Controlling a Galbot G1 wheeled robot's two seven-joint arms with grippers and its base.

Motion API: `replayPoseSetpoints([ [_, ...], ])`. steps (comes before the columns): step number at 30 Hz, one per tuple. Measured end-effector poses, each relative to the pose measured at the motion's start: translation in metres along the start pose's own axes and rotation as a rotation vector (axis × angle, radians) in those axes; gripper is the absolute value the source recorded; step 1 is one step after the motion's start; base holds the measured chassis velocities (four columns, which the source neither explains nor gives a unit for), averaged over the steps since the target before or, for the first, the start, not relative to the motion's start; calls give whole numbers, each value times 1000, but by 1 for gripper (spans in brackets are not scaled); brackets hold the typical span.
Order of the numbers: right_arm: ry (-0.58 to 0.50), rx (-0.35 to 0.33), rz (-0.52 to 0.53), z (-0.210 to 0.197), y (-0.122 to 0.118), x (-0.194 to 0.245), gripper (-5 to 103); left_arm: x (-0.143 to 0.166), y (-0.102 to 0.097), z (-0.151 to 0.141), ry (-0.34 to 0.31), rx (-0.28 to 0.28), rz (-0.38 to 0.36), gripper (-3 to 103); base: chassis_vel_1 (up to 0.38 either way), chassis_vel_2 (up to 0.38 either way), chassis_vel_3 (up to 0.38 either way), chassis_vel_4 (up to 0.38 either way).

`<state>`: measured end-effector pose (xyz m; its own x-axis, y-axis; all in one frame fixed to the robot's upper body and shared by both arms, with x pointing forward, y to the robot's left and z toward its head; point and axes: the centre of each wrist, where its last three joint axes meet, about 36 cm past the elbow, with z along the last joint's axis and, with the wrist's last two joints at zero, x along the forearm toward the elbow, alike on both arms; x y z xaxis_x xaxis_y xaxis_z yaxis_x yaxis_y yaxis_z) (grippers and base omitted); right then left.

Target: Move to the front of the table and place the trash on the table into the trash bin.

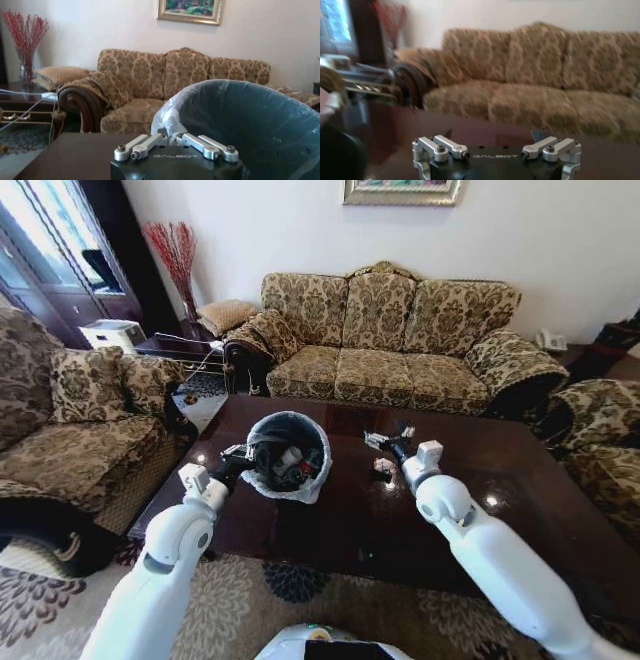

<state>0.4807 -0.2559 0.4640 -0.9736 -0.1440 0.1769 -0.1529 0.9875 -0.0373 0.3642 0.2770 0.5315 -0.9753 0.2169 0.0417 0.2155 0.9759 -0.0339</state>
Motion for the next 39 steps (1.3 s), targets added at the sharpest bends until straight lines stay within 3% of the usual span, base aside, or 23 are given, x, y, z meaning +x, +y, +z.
replayPoseSetpoints([
  [5, 49, -36, 72, 48, -12, -31, 100, -4, 4, 7, 19, -13, -22, 3, 0, 0, 0, 0],
  [11, 76, -47, 78, 84, -17, -56, 100, -8, 4, 9, 22, -14, -20, 3, 0, 0, 0, 0],
  [24, 106, -71, 38, 113, 4, -71, 101, -8, 3, 7, 2, -4, -19, 3, -17, -19, -22, -15],
  [27, 113, -74, 20, 120, 7, -74, 86, -6, 1, 4, -7, -7, -17, 3, 0, 0, 0, 0],
  [29, 116, -74, 14, 121, 8, -74, 86, -5, 1, 3, -9, -8, -16, 3, 0, 0, 0, 0],
  [34, 115, -76, 5, 122, 9, -76, 64, -3, -1, 0, -18, -11, -12, 3, 0, 0, 0, 0],
  [35, 115, -76, 5, 122, 9, -76, 64, -3, -1, 0, -18, -11, -12, 3, 0, 0, 0, 0],
  [39, 107, -74, 7, 121, 8, -75, 42, -2, -1, 0, -19, -9, -11, 3, 0, 0, 0, 0],
])
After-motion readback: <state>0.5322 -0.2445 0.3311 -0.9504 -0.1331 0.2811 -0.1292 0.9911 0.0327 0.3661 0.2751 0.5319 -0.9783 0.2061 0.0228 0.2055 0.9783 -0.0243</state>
